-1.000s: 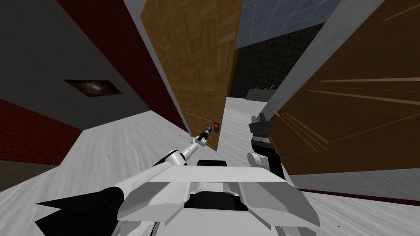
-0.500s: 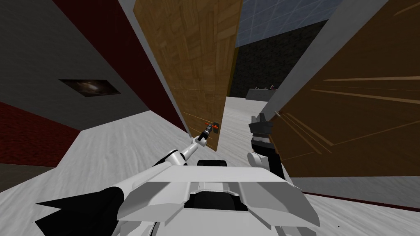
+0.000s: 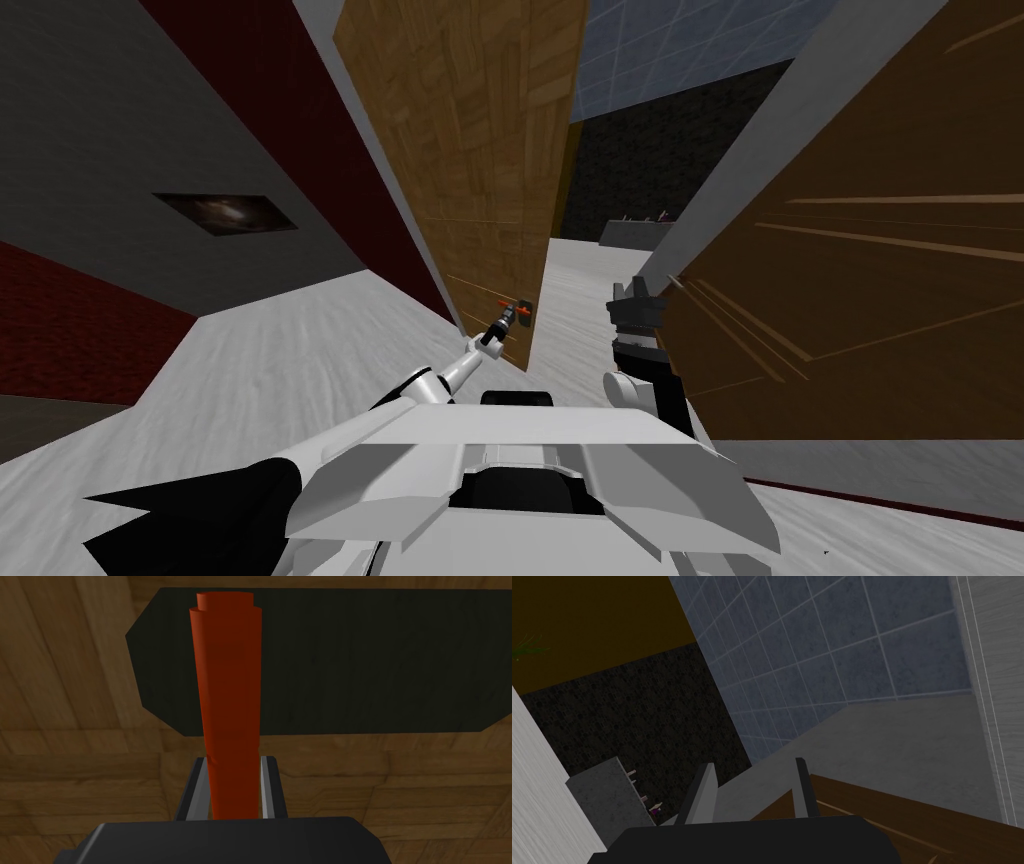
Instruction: Push the door open
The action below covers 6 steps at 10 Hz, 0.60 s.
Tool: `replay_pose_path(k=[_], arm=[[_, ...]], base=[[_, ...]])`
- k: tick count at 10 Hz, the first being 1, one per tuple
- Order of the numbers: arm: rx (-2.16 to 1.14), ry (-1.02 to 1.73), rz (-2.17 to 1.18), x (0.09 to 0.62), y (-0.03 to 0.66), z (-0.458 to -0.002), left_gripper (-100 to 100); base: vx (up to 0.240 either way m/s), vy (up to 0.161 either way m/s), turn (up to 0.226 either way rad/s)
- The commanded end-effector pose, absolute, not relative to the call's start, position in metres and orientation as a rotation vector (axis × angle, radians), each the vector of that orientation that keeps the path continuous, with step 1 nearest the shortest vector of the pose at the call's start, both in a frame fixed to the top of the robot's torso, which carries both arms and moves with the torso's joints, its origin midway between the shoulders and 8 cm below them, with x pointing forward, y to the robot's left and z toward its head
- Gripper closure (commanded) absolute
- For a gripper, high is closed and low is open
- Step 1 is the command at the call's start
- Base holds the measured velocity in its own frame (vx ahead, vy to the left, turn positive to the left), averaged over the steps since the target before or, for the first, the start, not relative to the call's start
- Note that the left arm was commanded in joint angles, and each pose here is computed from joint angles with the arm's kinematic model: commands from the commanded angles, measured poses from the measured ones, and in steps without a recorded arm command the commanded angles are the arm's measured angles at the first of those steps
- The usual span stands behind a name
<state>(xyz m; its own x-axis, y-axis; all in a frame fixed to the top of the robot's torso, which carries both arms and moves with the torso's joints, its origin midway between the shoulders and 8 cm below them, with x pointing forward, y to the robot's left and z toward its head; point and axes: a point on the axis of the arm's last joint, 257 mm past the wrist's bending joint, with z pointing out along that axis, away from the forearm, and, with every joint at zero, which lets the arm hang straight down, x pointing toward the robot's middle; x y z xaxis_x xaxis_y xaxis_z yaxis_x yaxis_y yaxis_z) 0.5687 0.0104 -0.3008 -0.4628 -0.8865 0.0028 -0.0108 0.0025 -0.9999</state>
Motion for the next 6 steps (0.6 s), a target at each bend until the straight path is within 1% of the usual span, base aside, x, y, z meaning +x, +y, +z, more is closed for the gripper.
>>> replay_pose_path(k=[1,2,4,6], arm=[[-0.952,1.538,-1.543,0.578,0.019,-0.294,100],[-0.956,1.533,-1.538,0.579,0.022,-0.294,100],[-0.974,1.511,-1.514,0.586,0.037,-0.294,100],[-0.990,1.492,-1.495,0.591,0.050,-0.293,100]], base=[[0.120,-0.114,0.041],[0.117,-0.142,0.027],[0.160,-0.184,0.055],[0.141,-0.159,0.060]])
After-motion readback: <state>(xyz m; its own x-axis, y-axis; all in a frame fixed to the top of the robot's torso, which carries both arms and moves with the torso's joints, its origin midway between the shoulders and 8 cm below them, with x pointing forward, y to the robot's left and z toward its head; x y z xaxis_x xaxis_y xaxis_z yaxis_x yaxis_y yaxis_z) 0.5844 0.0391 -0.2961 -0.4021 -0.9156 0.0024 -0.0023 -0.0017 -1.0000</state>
